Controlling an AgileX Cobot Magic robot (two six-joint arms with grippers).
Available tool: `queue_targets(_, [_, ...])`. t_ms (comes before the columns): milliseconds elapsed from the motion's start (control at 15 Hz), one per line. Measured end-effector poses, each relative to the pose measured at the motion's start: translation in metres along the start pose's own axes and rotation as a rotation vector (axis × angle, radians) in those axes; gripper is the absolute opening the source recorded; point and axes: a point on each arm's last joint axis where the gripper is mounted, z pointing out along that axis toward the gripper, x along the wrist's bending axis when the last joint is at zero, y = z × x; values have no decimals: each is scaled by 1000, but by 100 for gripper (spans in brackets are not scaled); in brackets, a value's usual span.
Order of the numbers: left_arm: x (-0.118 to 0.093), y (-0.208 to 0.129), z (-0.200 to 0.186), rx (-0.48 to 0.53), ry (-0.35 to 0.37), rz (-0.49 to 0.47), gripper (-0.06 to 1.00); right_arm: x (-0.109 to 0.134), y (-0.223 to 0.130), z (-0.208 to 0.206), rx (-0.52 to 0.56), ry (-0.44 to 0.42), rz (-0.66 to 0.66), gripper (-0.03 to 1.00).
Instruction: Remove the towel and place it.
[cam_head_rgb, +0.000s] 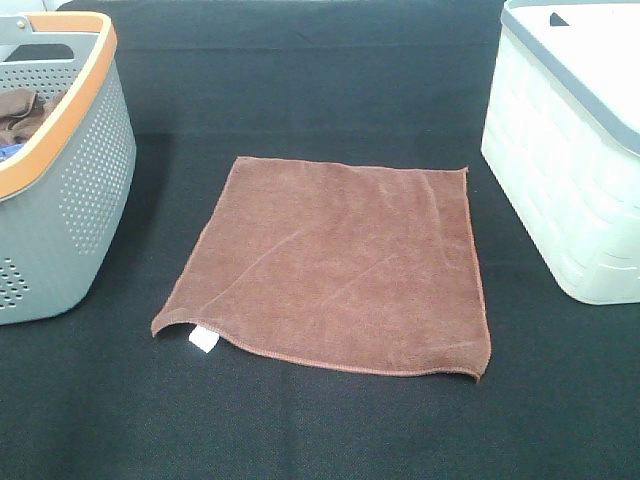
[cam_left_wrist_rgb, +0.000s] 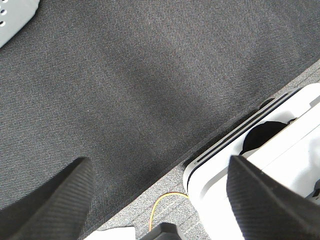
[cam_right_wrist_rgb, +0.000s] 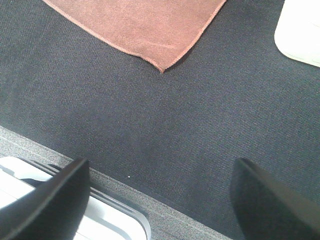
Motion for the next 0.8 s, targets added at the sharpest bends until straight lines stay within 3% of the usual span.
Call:
queue_targets(467, [1,0,0,-1,3,-5,71,0,0,0,0,0,0,74])
queue_targets(800, [24,-7,-9,-57,143,-252,71,-2,-6,-6,-63,-48,70,74])
